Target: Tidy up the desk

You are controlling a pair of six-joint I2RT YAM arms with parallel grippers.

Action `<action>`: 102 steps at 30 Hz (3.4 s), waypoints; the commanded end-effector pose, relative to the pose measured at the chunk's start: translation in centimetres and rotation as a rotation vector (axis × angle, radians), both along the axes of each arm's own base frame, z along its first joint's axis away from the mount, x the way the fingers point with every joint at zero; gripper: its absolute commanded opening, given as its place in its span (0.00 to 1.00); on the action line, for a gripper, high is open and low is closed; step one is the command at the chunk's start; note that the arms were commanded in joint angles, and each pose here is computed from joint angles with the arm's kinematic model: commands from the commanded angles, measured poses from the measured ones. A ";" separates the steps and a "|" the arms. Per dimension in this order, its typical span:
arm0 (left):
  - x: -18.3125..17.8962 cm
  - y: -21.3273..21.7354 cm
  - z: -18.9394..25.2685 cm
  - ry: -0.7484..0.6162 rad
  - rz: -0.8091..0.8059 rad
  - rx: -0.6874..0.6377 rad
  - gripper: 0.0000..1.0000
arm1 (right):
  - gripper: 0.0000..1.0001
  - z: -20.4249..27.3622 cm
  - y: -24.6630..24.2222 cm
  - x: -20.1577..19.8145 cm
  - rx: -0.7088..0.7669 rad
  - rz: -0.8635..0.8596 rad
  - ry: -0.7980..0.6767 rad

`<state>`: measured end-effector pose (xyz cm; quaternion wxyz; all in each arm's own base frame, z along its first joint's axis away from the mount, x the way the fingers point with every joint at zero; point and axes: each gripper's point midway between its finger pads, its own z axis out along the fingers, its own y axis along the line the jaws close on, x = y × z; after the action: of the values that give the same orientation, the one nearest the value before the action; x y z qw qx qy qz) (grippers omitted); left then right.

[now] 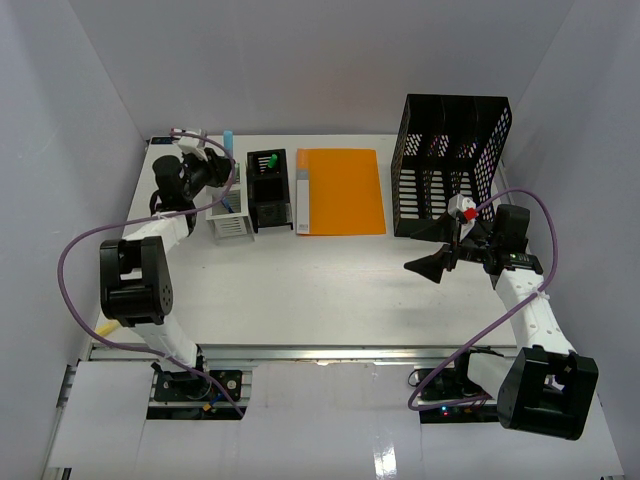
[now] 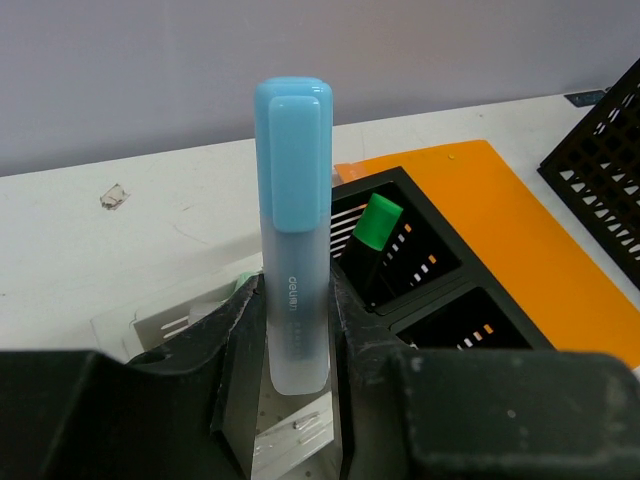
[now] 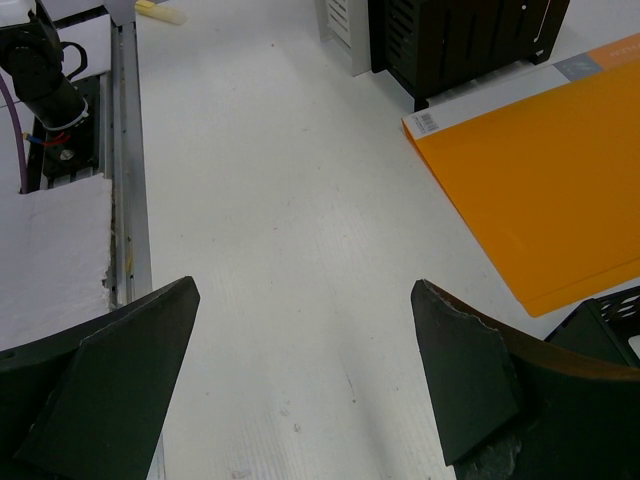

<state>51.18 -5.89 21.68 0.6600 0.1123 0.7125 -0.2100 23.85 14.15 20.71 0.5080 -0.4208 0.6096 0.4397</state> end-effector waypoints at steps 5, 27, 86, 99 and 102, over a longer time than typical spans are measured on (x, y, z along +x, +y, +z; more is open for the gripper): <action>2.0 0.5 0.8 -0.074 0.021 0.065 0.00 | 0.93 0.7 0.1 -0.4 0.016 0.021 -0.016; 1.6 2.2 -2.7 -0.035 0.108 0.146 0.35 | 0.93 0.5 0.1 -0.4 0.016 0.021 -0.010; -34.2 26.3 -17.5 0.928 2.044 -0.609 0.93 | 0.93 -0.1 0.1 -0.1 0.005 0.010 0.010; -34.5 27.9 -20.1 1.025 2.115 -0.659 0.89 | 0.93 -0.1 0.1 -0.2 0.011 0.017 0.014; -34.8 28.1 -20.8 1.048 2.119 -0.661 0.83 | 0.93 -0.1 0.1 -0.2 0.013 0.017 0.015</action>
<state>16.92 21.91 2.02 0.1549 -0.7885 0.5460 0.2368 23.73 14.18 20.29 0.4988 -0.4132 0.6161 0.4481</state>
